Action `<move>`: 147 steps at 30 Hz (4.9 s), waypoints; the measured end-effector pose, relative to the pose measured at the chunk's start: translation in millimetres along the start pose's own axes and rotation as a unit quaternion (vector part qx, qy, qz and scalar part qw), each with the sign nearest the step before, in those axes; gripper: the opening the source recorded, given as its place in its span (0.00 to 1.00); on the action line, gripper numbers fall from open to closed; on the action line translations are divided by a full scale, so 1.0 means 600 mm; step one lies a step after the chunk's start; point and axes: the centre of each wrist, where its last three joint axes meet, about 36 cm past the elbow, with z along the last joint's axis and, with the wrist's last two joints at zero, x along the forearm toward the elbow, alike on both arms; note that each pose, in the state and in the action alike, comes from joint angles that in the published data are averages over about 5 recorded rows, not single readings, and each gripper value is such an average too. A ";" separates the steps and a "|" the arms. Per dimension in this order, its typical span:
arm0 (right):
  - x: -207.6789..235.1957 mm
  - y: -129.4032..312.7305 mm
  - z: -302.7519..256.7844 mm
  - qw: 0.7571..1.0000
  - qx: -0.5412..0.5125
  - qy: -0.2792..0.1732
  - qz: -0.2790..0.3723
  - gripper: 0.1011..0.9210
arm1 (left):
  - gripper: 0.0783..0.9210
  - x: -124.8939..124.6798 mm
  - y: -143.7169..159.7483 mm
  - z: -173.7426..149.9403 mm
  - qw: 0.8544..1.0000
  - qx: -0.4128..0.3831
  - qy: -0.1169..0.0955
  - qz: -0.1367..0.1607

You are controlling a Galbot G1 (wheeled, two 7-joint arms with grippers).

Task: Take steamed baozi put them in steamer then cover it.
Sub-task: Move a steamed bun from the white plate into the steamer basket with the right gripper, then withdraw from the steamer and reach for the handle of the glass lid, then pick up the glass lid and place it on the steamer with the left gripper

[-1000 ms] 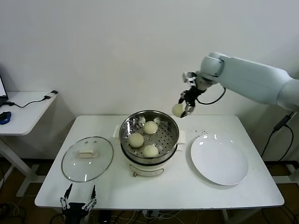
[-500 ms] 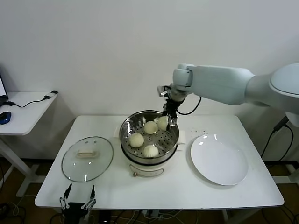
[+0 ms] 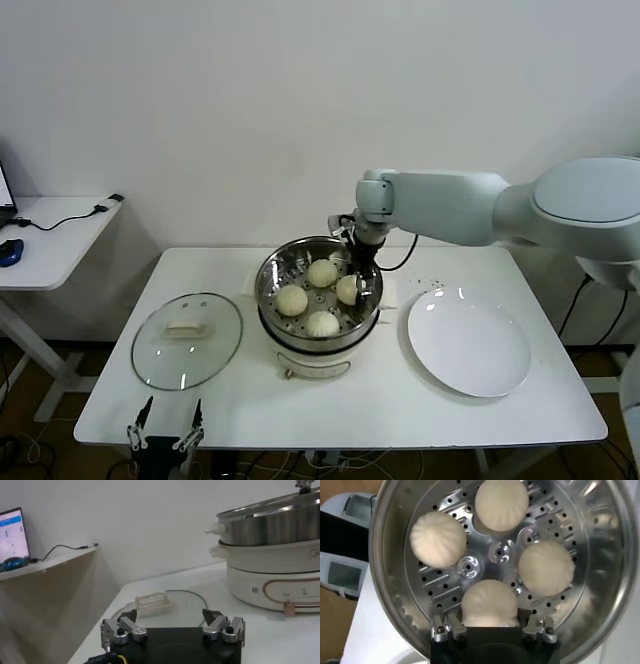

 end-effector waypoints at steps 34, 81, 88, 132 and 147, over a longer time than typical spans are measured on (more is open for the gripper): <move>0.148 0.061 0.217 0.974 -0.030 -0.186 0.127 0.88 | 0.88 -0.011 0.007 -0.012 1.000 -0.006 -0.010 -0.010; -0.321 0.614 0.446 0.585 -0.483 -0.460 0.462 0.88 | 0.88 -0.158 0.029 -0.067 0.804 -0.590 -0.066 -0.035; -0.357 0.659 0.452 0.577 -0.509 -0.435 0.468 0.88 | 0.88 -0.224 0.033 -0.037 0.770 -0.634 -0.055 -0.037; -0.438 0.712 0.447 0.589 -0.527 -0.385 0.477 0.88 | 0.41 -0.426 0.056 0.018 0.754 -0.654 -0.018 -0.060; -0.446 0.716 0.459 0.597 -0.524 -0.376 0.477 0.88 | 0.08 -0.401 0.086 -0.008 0.771 -0.632 -0.026 -0.074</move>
